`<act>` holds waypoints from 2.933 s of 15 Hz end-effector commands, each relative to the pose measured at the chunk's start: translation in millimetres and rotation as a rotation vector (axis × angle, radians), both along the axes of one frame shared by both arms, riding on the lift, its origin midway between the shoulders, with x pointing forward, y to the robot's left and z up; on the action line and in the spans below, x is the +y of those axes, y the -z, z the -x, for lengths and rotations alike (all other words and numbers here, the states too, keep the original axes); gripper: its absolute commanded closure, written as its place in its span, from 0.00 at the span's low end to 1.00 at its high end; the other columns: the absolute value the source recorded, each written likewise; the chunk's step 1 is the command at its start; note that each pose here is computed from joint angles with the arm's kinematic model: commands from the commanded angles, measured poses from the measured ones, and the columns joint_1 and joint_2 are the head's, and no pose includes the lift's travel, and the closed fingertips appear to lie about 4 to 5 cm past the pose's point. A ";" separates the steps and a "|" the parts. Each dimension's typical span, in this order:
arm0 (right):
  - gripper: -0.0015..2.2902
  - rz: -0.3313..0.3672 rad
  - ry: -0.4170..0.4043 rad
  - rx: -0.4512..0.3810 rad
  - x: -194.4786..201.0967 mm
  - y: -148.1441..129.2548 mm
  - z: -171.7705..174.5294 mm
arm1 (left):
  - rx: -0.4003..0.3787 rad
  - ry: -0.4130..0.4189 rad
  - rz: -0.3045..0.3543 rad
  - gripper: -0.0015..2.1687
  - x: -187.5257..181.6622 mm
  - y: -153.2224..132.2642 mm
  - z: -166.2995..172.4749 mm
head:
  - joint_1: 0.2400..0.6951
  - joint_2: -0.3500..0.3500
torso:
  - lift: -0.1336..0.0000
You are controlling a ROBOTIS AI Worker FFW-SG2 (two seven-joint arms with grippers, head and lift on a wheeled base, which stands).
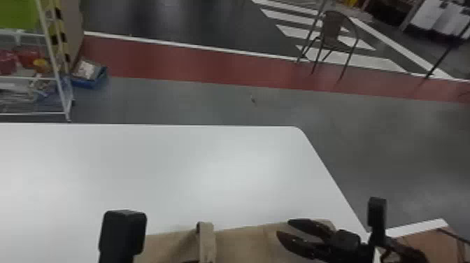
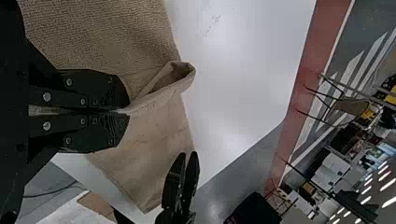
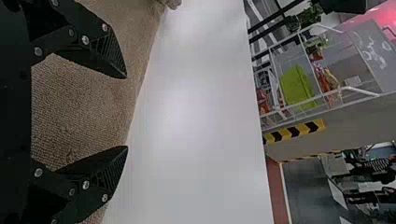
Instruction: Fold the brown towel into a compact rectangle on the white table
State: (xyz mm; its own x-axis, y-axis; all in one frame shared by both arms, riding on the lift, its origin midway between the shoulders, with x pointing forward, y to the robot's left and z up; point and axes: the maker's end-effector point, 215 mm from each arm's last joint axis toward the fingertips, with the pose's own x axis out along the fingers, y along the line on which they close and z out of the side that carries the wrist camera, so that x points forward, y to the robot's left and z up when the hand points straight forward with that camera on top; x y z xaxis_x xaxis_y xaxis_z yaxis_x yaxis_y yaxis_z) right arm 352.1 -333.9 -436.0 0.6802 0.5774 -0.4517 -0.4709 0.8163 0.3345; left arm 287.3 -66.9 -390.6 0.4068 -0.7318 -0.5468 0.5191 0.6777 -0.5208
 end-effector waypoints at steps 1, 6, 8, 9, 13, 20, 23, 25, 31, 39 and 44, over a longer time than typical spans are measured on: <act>0.17 -0.014 0.010 -0.007 -2.9 -4.2 -0.5 | 0.012 0.017 -0.002 0.00 -6.6 6.7 -0.2 | 1.00 0.00 | 0.08; 0.02 -0.028 0.023 -0.013 -6.7 -16.5 -1.4 | 0.009 0.035 0.013 0.01 -12.8 4.1 0.1 | 1.00 0.00 | 0.08; 0.04 -0.050 0.028 0.005 0.1 -26.3 1.1 | 0.002 0.012 0.007 0.01 -3.3 3.2 -7.4 | 1.00 0.00 | 0.08; 0.06 -0.070 0.036 0.033 6.1 -30.3 4.8 | -0.002 -0.009 0.001 0.01 5.7 3.9 -12.9 | 1.00 0.00 | 0.08; 0.17 -0.174 0.072 0.155 41.2 -42.1 20.7 | -0.103 -0.157 -0.080 0.02 75.8 9.3 -57.9 | 1.00 0.00 | 0.08; 0.18 -0.140 0.096 0.347 96.7 -8.8 60.8 | -0.290 -0.367 -0.128 0.04 191.1 -2.5 -104.9 | 1.00 0.09 | 0.08; 0.22 -0.086 0.082 0.372 114.4 1.8 70.2 | -0.326 -0.387 -0.115 0.04 208.9 -6.4 -106.8 | 1.00 0.23 | 0.08; 0.22 -0.046 0.085 0.383 120.7 5.3 74.3 | -0.324 -0.390 -0.114 0.04 216.8 -4.9 -104.2 | 1.00 0.28 | 0.08; 0.22 -0.011 0.101 0.427 128.4 13.2 80.3 | -0.326 -0.376 -0.082 0.04 214.7 -7.2 -99.6 | 1.00 0.34 | 0.08; 0.22 0.004 0.080 0.425 148.0 9.7 71.2 | -0.343 -0.377 -0.070 0.04 214.6 -9.5 -98.9 | 1.00 0.39 | 0.08; 0.29 -0.009 0.080 0.430 151.4 7.6 60.0 | -0.342 -0.372 -0.059 0.04 214.2 -8.6 -98.3 | 1.00 0.40 | 0.08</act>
State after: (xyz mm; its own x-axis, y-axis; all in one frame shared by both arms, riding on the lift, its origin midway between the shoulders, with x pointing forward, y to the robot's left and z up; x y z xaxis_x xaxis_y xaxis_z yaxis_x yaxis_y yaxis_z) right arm 288.5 -183.7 -444.5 0.4719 0.5325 -0.7027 -0.2189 0.8428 0.4917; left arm 385.6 146.3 -381.5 0.7967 -0.4762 -0.3722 0.3721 0.8717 -0.3188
